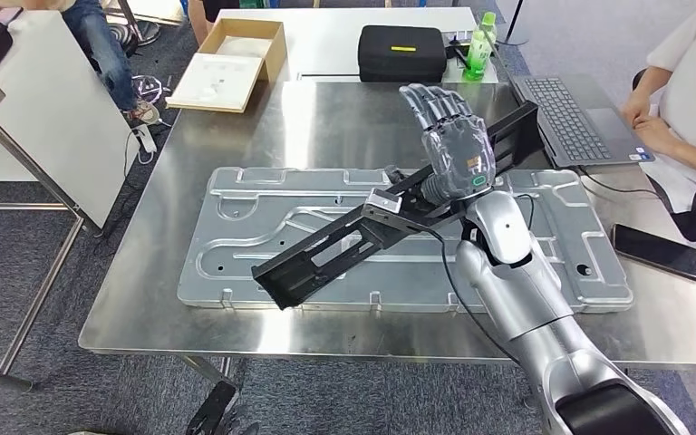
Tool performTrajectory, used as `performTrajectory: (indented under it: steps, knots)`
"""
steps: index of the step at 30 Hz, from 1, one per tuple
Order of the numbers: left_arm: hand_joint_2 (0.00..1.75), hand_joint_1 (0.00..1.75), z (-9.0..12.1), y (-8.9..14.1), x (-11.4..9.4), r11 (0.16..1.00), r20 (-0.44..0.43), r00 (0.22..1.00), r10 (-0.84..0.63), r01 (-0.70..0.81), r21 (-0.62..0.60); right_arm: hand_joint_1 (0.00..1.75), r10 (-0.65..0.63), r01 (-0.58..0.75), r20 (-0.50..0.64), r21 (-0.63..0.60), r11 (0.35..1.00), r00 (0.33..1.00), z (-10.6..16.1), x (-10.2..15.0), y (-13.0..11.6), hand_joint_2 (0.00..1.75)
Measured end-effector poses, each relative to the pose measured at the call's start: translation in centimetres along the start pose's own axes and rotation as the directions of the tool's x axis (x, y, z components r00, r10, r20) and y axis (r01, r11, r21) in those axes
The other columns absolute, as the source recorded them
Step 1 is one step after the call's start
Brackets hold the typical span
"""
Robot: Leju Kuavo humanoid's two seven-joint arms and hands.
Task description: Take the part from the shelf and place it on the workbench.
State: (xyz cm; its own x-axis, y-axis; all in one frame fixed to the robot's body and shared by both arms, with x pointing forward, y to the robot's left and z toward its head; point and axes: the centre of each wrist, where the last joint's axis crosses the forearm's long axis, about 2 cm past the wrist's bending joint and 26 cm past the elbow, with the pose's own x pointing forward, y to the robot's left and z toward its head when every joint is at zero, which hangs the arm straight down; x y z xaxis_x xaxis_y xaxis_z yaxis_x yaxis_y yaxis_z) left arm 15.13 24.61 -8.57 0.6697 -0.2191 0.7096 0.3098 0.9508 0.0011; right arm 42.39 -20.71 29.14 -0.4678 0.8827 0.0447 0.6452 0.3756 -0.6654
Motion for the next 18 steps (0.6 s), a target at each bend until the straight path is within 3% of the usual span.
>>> performTrajectory:
  steps: [6,10,18]
  knots:
    - [0.00,0.00,0.0,-0.1,-0.1,1.000,-0.001,1.000,0.001,-0.001,-0.001,0.00,0.009,-0.009,-0.034,-0.012,1.000,0.999,0.3,-0.5,0.1,0.00]
    - [0.00,0.00,0.0,-0.2,-0.1,1.000,-0.002,1.000,-0.002,0.002,-0.004,0.00,0.005,-0.005,-0.086,-0.003,1.000,0.996,0.9,-1.0,0.3,1.75]
    - [0.00,0.00,0.0,-0.6,0.1,1.000,0.000,1.000,-0.002,0.002,-0.012,0.00,-0.011,0.004,-0.185,-0.036,0.999,0.983,1.2,-2.3,0.1,1.75]
